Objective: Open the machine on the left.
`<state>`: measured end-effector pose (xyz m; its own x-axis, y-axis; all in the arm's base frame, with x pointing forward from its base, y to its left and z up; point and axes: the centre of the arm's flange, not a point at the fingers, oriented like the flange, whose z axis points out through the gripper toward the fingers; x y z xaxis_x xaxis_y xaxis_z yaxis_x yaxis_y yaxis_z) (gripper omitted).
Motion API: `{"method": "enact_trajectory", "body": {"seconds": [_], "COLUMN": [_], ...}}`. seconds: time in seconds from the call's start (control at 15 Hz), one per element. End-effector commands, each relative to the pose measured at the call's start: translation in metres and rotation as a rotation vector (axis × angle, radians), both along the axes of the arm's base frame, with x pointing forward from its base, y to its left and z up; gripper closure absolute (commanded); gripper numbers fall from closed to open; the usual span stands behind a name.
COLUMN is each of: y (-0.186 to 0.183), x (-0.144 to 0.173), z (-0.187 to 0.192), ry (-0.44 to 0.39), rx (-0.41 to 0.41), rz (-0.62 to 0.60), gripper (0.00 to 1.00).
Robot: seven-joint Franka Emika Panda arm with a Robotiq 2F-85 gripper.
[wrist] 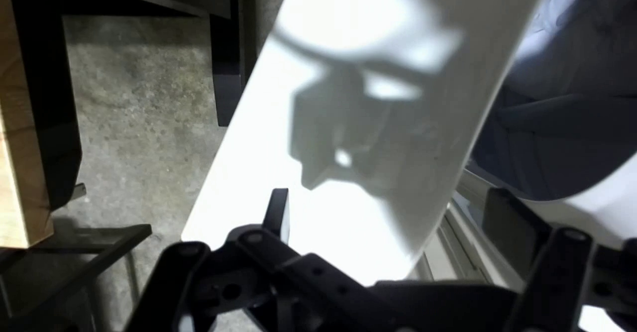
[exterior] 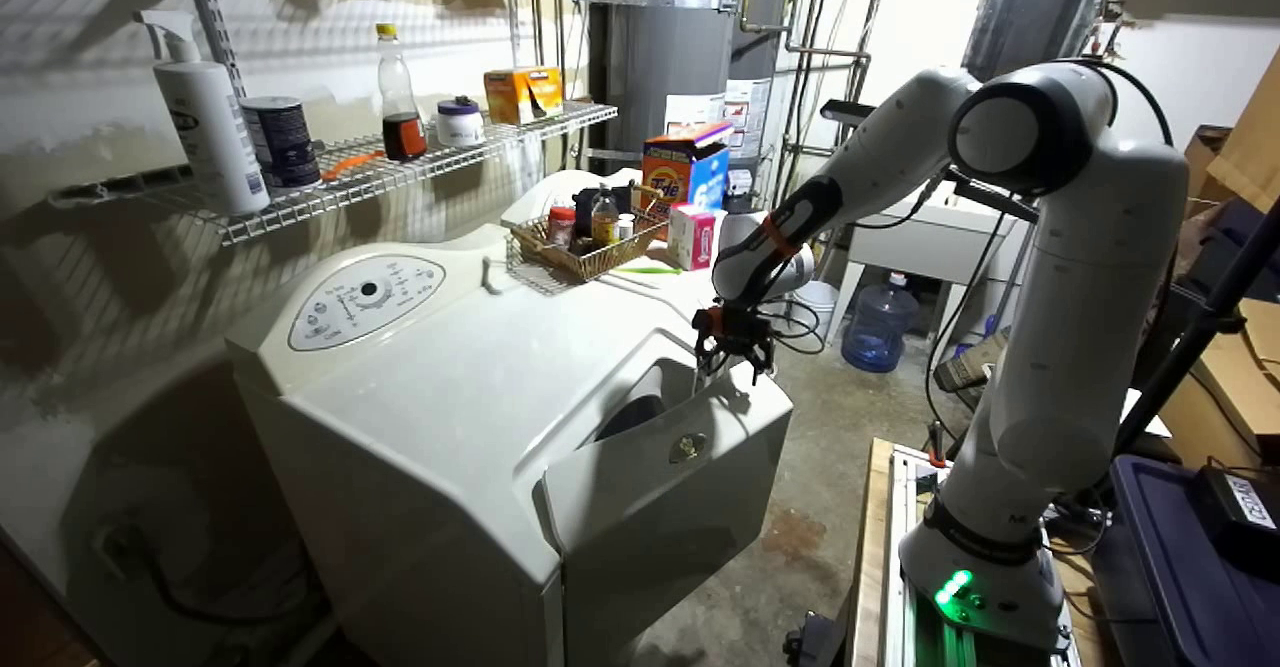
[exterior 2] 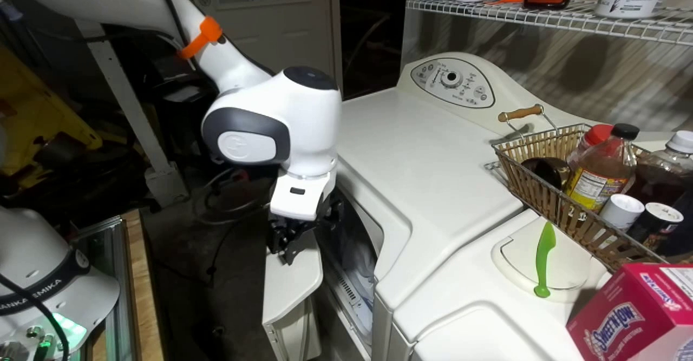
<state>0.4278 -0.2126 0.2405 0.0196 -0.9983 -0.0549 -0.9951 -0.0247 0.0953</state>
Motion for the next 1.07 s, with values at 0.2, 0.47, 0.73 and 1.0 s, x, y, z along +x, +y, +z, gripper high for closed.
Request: {"method": "enact_trajectory", "body": {"seconds": [0.2, 0.47, 0.73, 1.0], "y": [0.019, 0.022, 0.028, 0.035], "x": [0.003, 0.032, 0.048, 0.036], "z": [0.072, 0.065, 0.04, 0.016], "ry": [-0.111, -0.201, -0.254, -0.103], "rx": [-0.081, -0.122, -0.147, -0.009], "rz": [0.31, 0.508, 0.668, 0.764], "gripper": [0.0, 0.0, 0.0, 0.0]}}
